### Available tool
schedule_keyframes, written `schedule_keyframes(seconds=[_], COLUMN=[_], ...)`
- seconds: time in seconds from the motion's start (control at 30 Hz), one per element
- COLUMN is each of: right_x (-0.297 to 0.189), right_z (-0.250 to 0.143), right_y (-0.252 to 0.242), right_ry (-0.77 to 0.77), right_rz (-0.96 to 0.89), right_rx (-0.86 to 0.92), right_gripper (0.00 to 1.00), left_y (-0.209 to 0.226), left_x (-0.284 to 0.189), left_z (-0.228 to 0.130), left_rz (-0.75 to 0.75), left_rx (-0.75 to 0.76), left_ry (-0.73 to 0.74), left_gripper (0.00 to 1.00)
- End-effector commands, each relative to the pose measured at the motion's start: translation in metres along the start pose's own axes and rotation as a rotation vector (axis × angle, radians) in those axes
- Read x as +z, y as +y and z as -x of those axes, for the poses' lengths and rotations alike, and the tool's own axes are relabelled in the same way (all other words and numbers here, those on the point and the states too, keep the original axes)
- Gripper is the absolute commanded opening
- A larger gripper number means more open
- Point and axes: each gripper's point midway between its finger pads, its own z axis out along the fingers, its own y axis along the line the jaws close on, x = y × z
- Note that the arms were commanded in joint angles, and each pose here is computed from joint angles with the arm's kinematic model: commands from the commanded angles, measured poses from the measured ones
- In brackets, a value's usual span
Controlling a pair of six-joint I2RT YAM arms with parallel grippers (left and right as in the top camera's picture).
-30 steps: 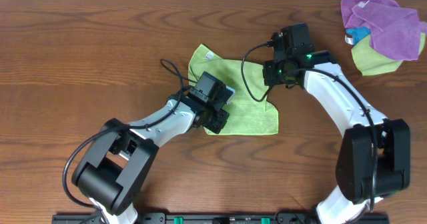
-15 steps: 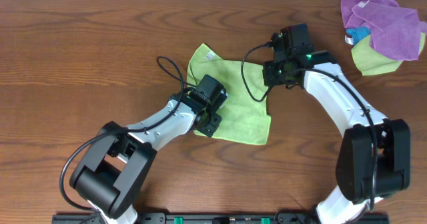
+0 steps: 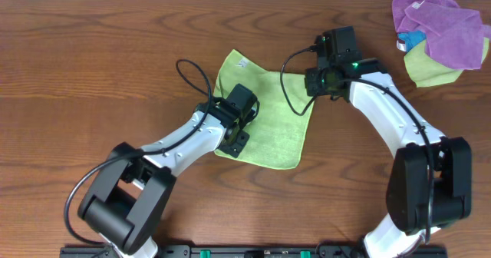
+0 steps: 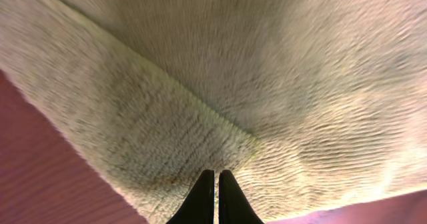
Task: Fold the cloth
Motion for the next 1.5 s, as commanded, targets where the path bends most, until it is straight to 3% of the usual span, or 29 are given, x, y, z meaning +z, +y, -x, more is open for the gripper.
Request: schedule_keyframes(seconds=[0.0, 0.17, 0.2, 0.23, 0.27, 0.33, 0.37, 0.57, 0.7, 0.87, 1.07, 1.27, 1.47], right_x=[-0.006, -0.015, -0.020, -0.024, -0.030, -0.042, -0.049, -0.069, -0.072, -0.084, -0.120, -0.157, -0.175], right_z=[0.010, 0.018, 0.024, 0.028, 0.032, 0.035, 0.035, 0.005, -0.017, -0.025, -0.049, -0.104, -0.160], right_y=[-0.007, -0.006, -0.005, -0.004, -0.001, 0.008, 0.016, 0.054, 0.066, 0.050, 0.024, 0.021, 0.038], right_ry=[-0.024, -0.028, -0.035, -0.038, -0.036, -0.019, -0.003, 0.141, 0.203, 0.180, 0.104, 0.034, -0.006], right_rz=[-0.055, -0.053, -0.050, -0.046, -0.034, 0.016, 0.054, 0.167, 0.133, 0.032, 0.010, 0.038, 0.170], right_rx=[0.000, 0.019, 0.019, 0.018, 0.017, 0.016, 0.013, -0.027, -0.079, -0.074, -0.045, -0.010, 0.036], right_gripper=[0.99, 0.98, 0.93, 0.82, 0.62, 0.11, 0.01, 0.02, 0.02, 0.01, 0.01, 0.02, 0.02], left_y=[-0.006, -0.009, -0.008, -0.007, -0.006, -0.006, -0.006, -0.006, -0.003, 0.014, 0.018, -0.003, -0.010], left_x=[-0.025, -0.054, -0.062, -0.069, -0.076, -0.086, -0.089, -0.083, -0.066, -0.060, -0.105, -0.156, -0.138], left_z=[0.021, 0.044, 0.051, 0.056, 0.061, 0.069, 0.071, 0.073, 0.067, 0.058, 0.036, 0.010, -0.048], left_rz=[-0.032, -0.048, -0.044, -0.039, -0.036, -0.035, -0.034, -0.032, -0.018, -0.016, -0.110, -0.179, -0.192], left_rx=[-0.005, -0.003, -0.001, -0.001, -0.002, -0.003, -0.002, 0.009, 0.051, 0.007, -0.058, -0.029, -0.131], left_ry=[-0.086, -0.182, -0.210, -0.230, -0.254, -0.286, -0.294, -0.288, -0.238, -0.192, -0.202, -0.302, -0.271], left_gripper=[0.05, 0.06, 0.06, 0.06, 0.06, 0.06, 0.06, 0.06, 0.06, 0.06, 0.06, 0.06, 0.06])
